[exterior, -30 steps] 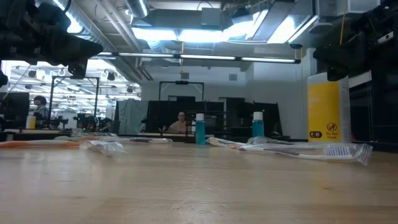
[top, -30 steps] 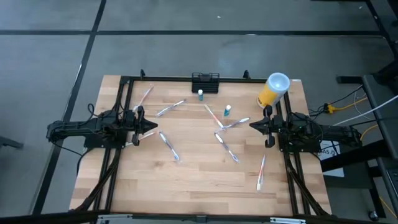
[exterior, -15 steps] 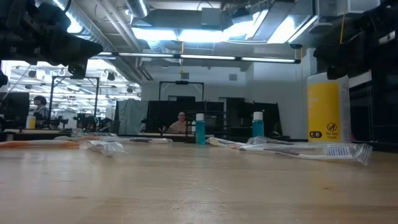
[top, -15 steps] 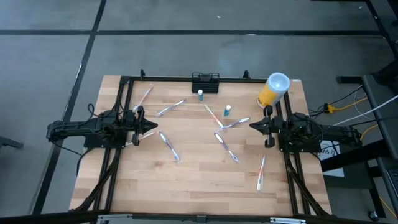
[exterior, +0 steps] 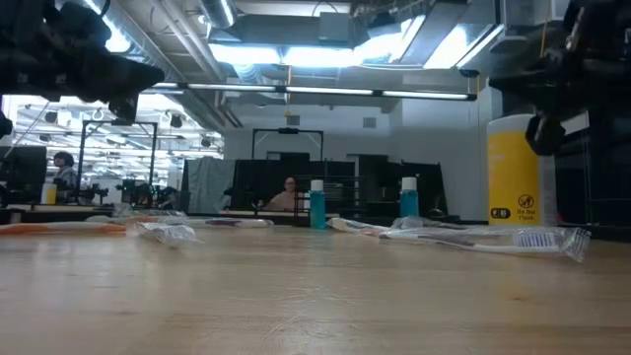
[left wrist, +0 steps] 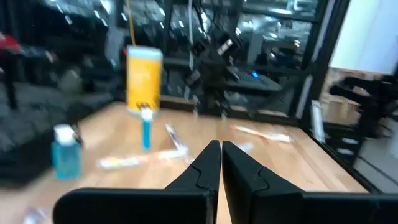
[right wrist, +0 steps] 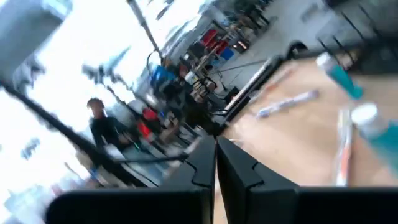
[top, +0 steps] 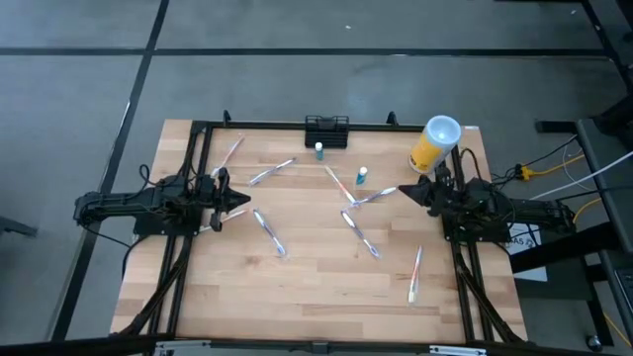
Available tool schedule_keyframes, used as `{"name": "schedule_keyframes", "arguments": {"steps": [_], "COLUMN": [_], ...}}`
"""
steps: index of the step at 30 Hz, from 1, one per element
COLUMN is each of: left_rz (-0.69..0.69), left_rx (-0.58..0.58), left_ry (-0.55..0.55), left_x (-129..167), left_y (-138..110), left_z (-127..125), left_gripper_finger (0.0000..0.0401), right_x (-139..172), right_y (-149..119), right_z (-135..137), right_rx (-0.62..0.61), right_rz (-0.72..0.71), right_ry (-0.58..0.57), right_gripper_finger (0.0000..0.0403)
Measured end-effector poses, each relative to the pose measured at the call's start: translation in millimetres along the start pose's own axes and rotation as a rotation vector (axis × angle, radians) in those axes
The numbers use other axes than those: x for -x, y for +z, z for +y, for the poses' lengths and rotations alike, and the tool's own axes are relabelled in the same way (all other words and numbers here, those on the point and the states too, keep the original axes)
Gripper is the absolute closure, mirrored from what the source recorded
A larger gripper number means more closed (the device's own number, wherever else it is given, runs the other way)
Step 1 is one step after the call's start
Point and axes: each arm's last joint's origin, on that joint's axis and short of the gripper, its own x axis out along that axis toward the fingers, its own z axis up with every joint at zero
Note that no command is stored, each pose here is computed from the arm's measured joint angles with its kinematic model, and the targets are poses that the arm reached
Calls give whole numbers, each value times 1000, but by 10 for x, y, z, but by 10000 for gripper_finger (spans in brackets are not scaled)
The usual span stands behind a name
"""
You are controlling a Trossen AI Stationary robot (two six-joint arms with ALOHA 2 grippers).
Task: Pick & Place toothbrushing station
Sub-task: Put the blue mouthwash into the black wire organizer bin
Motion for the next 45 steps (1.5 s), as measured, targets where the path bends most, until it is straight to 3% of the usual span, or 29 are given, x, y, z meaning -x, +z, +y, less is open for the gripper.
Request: {"name": "schedule_keyframes", "arguments": {"steps": [2, 4, 8, 11, 13, 16, 21, 27, 29, 33, 37, 41, 45], "left_rz": [-62, -149, -327, -408, -435, -488, -667, -723, -750, -938, -1073, -1007, -863], "left_rx": [19, 137, 368, 513, 545, 560, 498, 468, 412, 307, 102, -45, -117], "left_ry": [1, -26, -13, -5, -1, -60, -277, -269, -253, -241, -336, -426, -352], "left_x": [2, 11, 48, 71, 79, 105, 237, 280, 294, 414, 534, 469, 219], "left_y": [59, 145, 298, 357, 376, 434, 629, 746, 782, 943, 1185, 1500, 1910], "left_z": [-5, -18, -15, -6, -3, -20, -88, -99, -104, -119, -194, -282, -337], "left_gripper_finger": [389, 387, 386, 386, 386, 388, 385, 386, 387, 388, 386, 388, 393], "right_x": [1, 5, 63, 123, 157, 120, -79, -356, -411, -455, -417, -374, -303], "right_y": [20, 52, 190, 287, 334, 379, 484, 764, 875, 1062, 1268, 1505, 1747], "right_z": [27, 77, 287, 439, 531, 667, 989, 1503, 1704, 2019, 2330, 2619, 2880], "right_rx": [-60, -90, -78, -15, 52, 182, 342, 373, 411, 484, 530, 612, 716], "right_rz": [-24, -58, -201, -324, -380, -383, -323, -345, -341, -328, -248, -150, -114], "right_ry": [25, 76, 298, 455, 543, 572, 598, 629, 696, 806, 937, 901, 848], "right_gripper_finger": [385, 385, 385, 385, 385, 385, 385, 385, 385, 385, 385, 385, 385]}}
